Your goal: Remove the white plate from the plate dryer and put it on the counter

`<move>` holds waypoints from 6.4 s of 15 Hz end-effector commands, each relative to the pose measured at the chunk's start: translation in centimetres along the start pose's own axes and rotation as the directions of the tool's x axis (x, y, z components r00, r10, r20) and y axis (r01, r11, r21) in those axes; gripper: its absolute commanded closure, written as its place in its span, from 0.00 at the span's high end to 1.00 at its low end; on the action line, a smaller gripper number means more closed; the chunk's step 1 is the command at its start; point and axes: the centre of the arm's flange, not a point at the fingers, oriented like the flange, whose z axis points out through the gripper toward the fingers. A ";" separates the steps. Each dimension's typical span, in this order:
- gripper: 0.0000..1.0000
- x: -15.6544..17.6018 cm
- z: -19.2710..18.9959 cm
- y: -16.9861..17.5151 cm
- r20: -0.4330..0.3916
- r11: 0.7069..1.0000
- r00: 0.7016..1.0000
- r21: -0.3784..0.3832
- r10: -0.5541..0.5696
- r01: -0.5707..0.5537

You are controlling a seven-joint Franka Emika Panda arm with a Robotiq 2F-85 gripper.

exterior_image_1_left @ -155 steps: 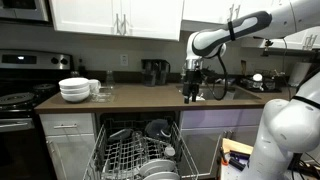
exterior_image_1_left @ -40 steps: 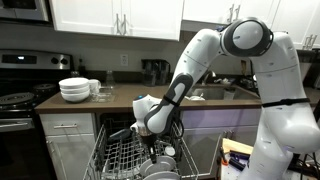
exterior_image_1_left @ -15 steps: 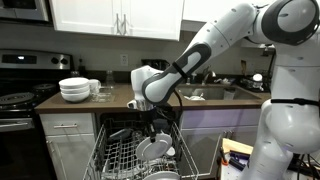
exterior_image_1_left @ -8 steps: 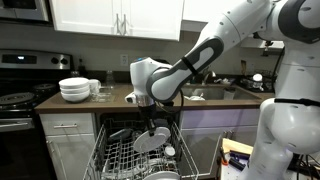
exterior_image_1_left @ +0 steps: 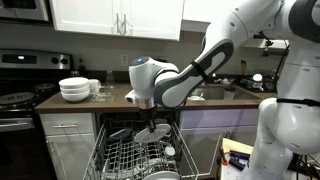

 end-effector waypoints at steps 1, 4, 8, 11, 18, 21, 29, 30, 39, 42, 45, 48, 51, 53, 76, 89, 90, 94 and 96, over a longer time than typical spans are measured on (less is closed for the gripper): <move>0.02 -0.4 -0.4 -0.6 -0.001 0.989 0.997 -0.125 0.081 -0.081; 0.02 -0.4 0.3 -0.3 0.001 0.970 0.993 -0.214 0.121 -0.118; 0.02 -0.5 1.6 0.3 -0.002 0.946 0.996 -0.312 0.090 -0.086; 0.02 -0.6 2.2 0.6 -0.009 0.929 0.996 -0.360 0.091 -0.088; 0.02 -0.7 0.7 0.1 -0.009 0.914 0.993 -0.390 0.119 -0.113; 0.02 -0.6 -0.4 -0.6 -0.014 0.903 0.993 -0.415 0.115 -0.111; 0.02 -0.8 -3.5 -2.3 -0.011 0.854 0.991 -0.507 0.134 -0.121; 0.02 -0.9 -3.7 -2.4 -0.011 0.847 0.990 -0.517 0.139 -0.125; 0.02 -1.4 -3.7 -1.6 -0.022 0.786 0.986 -0.601 0.166 -0.146; 0.07 -0.9 -3.0 -1.7 -0.016 0.821 0.988 -0.554 0.152 -0.135; 0.02 -0.9 -3.0 -1.7 -0.016 0.821 0.988 -0.554 0.155 -0.137; 0.02 -1.0 -2.8 -1.5 -0.016 0.826 0.987 -0.546 0.159 -0.142; 0.02 -1.4 -3.5 -1.4 -0.023 0.808 0.985 -0.568 0.172 -0.154; 0.02 -1.5 -3.7 -1.4 -0.027 0.797 0.983 -0.582 0.179 -0.161; 0.02 -5.4 1.9 5.5 -0.179 0.766 0.971 -0.597 0.162 -0.238; 0.02 -5.2 2.4 6.1 -0.160 0.780 0.972 -0.580 0.174 -0.235; 0.02 -5.3 2.5 6.3 -0.159 0.780 0.971 -0.579 0.177 -0.237; 0.02 -5.7 2.2 6.8 -0.157 0.762 0.969 -0.598 0.193 -0.249; 0.02 -5.8 2.2 7.1 -0.159 0.756 0.969 -0.607 0.189 -0.247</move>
